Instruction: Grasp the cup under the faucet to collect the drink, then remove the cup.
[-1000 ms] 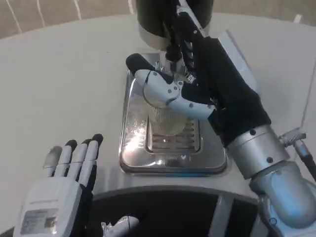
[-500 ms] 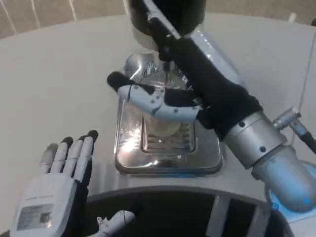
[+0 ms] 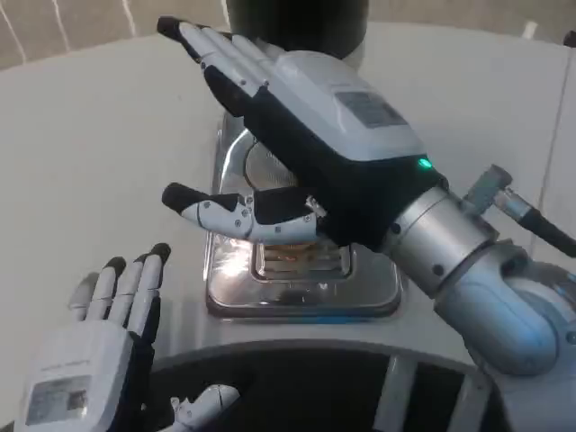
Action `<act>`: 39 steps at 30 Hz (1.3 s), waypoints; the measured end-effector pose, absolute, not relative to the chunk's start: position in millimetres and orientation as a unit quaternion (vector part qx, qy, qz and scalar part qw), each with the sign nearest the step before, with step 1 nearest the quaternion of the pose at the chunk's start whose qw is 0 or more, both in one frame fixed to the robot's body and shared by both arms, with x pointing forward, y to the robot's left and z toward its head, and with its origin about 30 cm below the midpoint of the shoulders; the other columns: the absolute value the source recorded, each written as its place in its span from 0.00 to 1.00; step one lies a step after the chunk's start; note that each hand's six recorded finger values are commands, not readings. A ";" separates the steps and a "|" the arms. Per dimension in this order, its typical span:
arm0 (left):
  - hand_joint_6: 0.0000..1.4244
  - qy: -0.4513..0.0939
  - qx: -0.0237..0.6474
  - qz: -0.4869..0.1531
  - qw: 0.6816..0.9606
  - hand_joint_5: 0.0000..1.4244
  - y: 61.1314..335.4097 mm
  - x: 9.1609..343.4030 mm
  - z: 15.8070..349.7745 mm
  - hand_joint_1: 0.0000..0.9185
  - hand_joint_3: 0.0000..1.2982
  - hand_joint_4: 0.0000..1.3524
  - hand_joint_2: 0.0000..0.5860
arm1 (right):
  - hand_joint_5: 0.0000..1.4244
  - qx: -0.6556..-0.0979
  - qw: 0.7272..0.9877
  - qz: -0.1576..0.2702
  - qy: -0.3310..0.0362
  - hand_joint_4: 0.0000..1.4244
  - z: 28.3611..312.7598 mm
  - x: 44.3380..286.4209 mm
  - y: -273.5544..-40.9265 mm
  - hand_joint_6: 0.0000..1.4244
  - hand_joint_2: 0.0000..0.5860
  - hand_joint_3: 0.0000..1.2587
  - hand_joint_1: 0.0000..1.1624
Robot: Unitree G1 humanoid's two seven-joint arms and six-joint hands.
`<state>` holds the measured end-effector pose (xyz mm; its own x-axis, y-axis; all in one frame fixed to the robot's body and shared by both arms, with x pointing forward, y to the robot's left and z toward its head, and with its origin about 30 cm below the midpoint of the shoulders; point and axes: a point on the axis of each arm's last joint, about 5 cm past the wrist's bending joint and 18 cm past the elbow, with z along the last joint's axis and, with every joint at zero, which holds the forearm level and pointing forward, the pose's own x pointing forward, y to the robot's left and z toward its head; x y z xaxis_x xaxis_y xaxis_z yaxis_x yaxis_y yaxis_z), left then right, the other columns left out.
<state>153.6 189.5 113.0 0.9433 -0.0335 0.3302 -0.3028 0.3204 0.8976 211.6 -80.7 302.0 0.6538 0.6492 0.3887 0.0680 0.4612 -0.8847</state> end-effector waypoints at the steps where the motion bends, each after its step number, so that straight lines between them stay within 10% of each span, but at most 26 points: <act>1: 0.03 -0.144 0.577 0.085 0.800 0.00 189.4 153.6 112.7 0.00 0.00 0.00 0.18 | 0.00 -0.488 0.768 0.186 -0.371 0.00 302.0 211.4 -80.4 0.00 0.61 0.00 0.51; 39: 0.03 -0.179 0.448 0.088 0.871 0.00 180.3 223.2 119.2 0.18 0.00 0.00 0.12 | 0.00 -0.507 0.754 0.183 -0.375 0.00 305.7 211.3 -74.2 0.00 0.56 0.00 0.62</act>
